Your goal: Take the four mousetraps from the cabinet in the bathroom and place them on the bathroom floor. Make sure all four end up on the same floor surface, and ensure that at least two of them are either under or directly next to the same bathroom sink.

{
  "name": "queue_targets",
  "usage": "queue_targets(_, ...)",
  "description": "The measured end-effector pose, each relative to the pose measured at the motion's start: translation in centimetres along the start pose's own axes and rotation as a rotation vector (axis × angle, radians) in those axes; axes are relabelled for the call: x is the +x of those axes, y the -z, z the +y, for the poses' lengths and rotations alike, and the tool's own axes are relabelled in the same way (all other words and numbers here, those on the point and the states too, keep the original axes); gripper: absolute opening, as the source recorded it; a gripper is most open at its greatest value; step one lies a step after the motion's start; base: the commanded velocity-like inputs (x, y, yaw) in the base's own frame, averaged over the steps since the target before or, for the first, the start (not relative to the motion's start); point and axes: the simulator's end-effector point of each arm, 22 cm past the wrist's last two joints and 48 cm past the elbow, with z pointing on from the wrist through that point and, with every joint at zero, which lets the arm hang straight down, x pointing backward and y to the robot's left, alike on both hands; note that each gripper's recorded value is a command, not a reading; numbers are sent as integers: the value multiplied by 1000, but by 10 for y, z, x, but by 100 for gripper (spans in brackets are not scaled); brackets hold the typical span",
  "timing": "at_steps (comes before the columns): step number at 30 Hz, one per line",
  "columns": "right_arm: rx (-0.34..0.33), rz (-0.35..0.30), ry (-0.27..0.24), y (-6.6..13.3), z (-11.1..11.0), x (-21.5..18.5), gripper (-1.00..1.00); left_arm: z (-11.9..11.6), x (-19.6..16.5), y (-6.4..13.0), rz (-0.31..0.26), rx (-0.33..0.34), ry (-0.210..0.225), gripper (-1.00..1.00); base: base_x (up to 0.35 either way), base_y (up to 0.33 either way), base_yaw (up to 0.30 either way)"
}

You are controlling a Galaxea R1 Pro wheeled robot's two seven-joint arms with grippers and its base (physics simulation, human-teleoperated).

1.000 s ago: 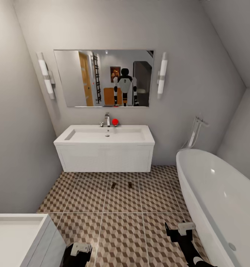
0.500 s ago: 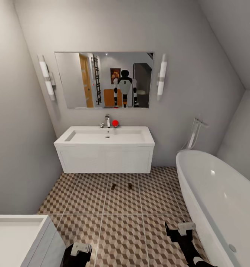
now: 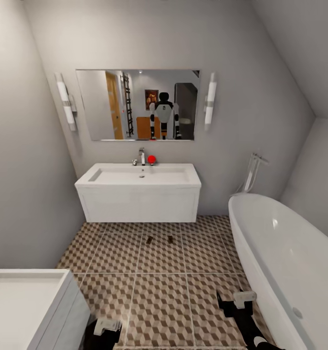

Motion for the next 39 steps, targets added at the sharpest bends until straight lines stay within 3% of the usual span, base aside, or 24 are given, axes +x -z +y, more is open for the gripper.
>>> queue_targets(39,-1,0,-2,0,2,0,100,-1,0,0,1,0,0,100,-336,0,5)
